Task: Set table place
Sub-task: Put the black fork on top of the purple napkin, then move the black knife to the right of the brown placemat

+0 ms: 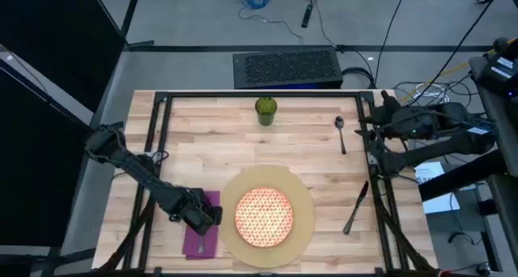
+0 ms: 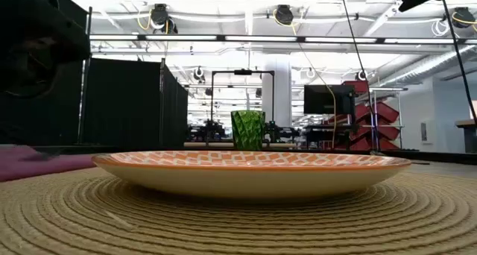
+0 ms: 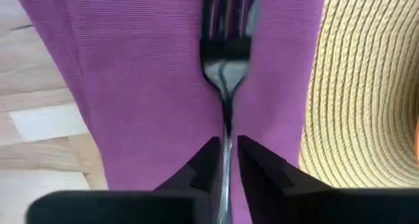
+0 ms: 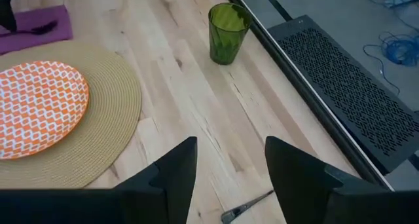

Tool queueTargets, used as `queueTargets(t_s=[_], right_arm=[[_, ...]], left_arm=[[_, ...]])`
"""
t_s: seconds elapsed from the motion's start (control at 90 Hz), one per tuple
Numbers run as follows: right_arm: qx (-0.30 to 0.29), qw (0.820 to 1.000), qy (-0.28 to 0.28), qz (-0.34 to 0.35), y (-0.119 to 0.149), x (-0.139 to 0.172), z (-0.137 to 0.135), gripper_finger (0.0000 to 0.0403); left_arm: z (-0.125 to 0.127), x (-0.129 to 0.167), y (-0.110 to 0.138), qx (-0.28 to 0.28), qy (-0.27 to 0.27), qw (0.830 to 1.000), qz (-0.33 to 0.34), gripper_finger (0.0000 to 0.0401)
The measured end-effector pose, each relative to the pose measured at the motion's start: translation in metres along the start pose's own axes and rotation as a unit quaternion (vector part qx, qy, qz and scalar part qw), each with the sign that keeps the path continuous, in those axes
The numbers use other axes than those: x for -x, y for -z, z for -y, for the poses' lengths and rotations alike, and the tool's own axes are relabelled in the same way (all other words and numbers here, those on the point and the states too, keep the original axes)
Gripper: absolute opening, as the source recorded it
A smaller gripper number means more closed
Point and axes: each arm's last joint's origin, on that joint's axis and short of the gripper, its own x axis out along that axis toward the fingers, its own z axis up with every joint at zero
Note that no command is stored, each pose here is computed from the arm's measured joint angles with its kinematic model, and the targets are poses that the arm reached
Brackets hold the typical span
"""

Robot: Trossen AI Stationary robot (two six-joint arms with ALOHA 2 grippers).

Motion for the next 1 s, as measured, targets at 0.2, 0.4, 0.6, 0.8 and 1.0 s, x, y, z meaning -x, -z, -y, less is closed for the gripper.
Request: queueTargets(t_s=[0.2,0.4,0.6,0.8,1.0], right_arm=[[0.0,1.0,0.0,0.0,0.0,0.0,0.0,0.0166],[-0.024,1.0,0.002,0.001,0.0,0.0,0.0,0.0166],[-0.095,0.995,0.01,-0.001,0.008,-0.02,-0.007,0.0166],[-0.165,0.985,-0.015,-0.041,0.042,-0.089,-0.032,0.0166],[-0.272,0.962,-0.029,-0.006,0.064,-0.146,-0.042,0.0166]], left_arm=[[0.004,0.008,-0.007,-0.033,0.04,0.998,0.044,0.0107],[0.016,0.089,-0.024,-0.097,0.209,0.924,0.307,0.0117],[0.017,0.171,-0.03,-0.241,0.243,0.795,0.501,0.0118],[0.037,0.157,-0.041,-0.327,0.157,0.742,0.564,0.0118],[0.06,0.133,-0.066,-0.393,0.196,0.695,0.569,0.0118]])
